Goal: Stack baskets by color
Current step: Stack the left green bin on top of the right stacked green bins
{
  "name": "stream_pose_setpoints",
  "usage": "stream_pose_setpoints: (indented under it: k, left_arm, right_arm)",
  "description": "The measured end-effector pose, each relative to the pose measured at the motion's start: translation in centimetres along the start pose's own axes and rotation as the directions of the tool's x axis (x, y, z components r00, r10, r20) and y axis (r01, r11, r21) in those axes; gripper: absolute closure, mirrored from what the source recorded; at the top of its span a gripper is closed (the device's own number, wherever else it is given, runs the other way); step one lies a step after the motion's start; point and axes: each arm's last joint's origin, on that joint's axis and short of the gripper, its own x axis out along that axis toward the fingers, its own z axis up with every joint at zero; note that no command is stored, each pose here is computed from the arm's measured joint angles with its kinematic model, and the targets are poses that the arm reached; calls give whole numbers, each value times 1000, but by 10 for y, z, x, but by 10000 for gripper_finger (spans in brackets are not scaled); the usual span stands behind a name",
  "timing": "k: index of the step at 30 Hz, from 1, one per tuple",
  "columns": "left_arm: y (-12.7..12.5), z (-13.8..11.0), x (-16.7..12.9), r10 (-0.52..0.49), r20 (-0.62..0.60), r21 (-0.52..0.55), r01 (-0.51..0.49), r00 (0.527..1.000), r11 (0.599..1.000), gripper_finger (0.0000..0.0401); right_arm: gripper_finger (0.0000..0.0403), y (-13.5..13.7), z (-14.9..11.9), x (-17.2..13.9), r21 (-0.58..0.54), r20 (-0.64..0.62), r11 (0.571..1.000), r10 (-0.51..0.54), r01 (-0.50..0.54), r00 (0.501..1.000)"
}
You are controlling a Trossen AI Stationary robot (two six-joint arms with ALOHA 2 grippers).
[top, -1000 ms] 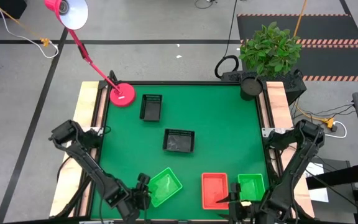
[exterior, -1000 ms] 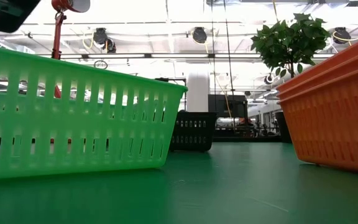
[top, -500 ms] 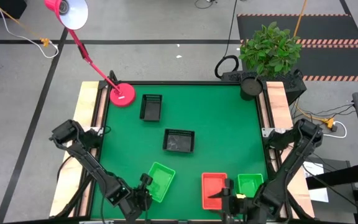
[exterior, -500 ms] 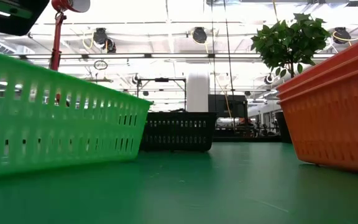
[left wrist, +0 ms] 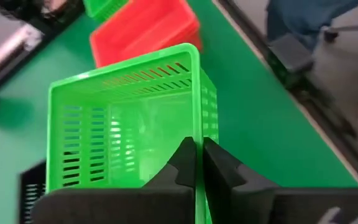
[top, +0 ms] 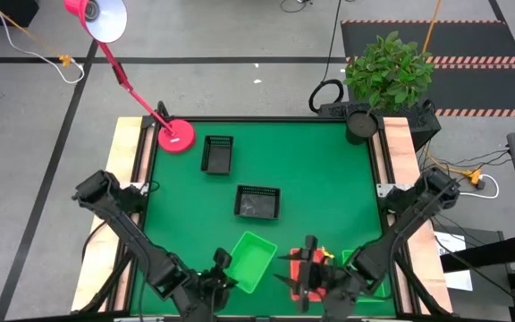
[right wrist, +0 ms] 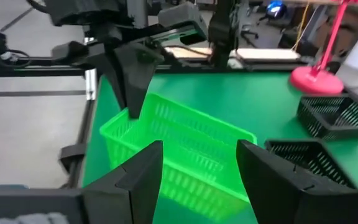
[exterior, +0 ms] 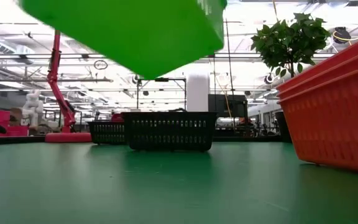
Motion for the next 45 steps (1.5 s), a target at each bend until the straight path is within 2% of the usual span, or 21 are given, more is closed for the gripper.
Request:
stream_pose_setpoints:
  k: [7, 10, 15, 20, 26, 30, 35, 38, 45]
  left_arm:
    - [16, -5, 22, 77, -68, 16, -77, 995, 997, 387]
    - [15, -8, 32, 95, -93, 78, -88, 991, 993, 393]
    - [14, -6, 40, 155, -89, 166, -139, 984, 976, 386]
    - [14, -4, 42, 182, -86, 175, -165, 980, 971, 392]
    - [14, -5, 41, 190, -90, 175, -173, 978, 969, 385]
    - [14, -5, 41, 199, -88, 185, -180, 976, 966, 389]
    - [14, -4, 41, 201, -86, 183, -183, 976, 966, 389]
    - [14, -4, 42, 202, -86, 186, -183, 976, 965, 381]
    - [15, -4, 42, 203, -83, 179, -186, 976, 966, 392]
  right_arm:
    - [204, -18, 6, 20, -64, -9, 995, -73, 72, 997]
    - [204, -31, 7, 31, -72, -35, 991, -118, 115, 992]
    - [204, -62, 6, 56, -15, -158, 988, -152, 151, 976]
    - [204, -89, 0, 69, -10, -290, 982, -182, 188, 940]
    - [204, -96, -2, 72, -57, -313, 980, -201, 193, 928]
    - [213, -98, -13, 75, -67, -324, 979, -206, 195, 923]
    - [251, -100, -25, 77, -71, -337, 977, -214, 202, 917]
    - [289, -100, -29, 78, -68, -335, 979, -204, 192, 920]
    - [383, -101, -29, 81, -41, -356, 989, -146, 141, 923]
